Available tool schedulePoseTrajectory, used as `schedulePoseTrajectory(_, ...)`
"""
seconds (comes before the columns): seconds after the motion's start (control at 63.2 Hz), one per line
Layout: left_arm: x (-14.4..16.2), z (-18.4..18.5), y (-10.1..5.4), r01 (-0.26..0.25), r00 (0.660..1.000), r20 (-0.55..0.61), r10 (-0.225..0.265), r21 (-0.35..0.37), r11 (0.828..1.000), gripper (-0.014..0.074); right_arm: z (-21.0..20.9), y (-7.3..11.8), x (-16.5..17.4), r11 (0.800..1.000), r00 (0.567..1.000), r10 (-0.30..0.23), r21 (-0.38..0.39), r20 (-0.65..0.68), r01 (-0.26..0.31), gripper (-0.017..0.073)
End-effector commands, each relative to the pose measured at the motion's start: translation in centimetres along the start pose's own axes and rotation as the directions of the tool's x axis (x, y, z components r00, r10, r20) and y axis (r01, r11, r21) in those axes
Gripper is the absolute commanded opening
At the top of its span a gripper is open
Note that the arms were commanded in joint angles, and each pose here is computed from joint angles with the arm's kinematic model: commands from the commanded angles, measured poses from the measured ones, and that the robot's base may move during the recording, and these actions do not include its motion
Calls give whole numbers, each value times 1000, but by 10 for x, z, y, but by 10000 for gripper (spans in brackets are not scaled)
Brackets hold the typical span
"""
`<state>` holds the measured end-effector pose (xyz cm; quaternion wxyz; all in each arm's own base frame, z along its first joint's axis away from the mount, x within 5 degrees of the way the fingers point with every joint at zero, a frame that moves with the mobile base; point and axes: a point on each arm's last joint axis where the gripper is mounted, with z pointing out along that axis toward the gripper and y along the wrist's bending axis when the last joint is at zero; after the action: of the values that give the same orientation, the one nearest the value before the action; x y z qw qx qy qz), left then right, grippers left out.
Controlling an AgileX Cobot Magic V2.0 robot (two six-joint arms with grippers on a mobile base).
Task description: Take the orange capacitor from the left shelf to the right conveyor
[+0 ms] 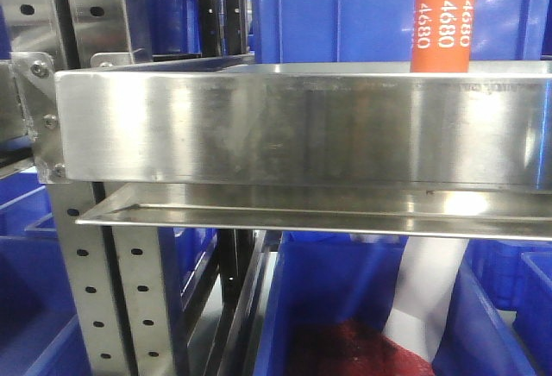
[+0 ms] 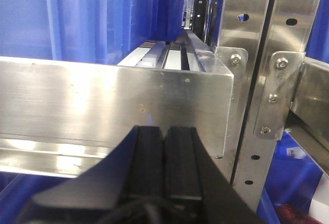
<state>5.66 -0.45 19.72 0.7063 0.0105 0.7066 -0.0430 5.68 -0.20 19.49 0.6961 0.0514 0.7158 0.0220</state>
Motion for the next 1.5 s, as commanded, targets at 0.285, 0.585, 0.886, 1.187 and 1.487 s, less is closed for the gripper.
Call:
schedulePoseTrajectory(0.285,-10,-1,0,3,995,103,-3,-2,1000,-127,-2,0,-11,1000,994,0,3,109,0,54)
schedulePoseTrajectory(0.585,-10,-1,0,3,995,103,-3,-2,1000,-127,-2,0,-11,1000,994,0,3,109,0,54)
schedulePoseTrajectory(0.886,-10,-1,0,3,995,103,-3,-2,1000,-127,-3,0,-16,1000,985,-1,2,172,1,54)
schedulePoseTrajectory(1.187,-10,-1,0,3,995,103,-3,-2,1000,-127,-18,8,-84,1000,951,0,-16,309,5,62)
schedulePoseTrajectory(1.487,-10,-1,0,3,995,103,-3,-2,1000,-127,23,20,-153,999,997,-1,-54,72,5,640)
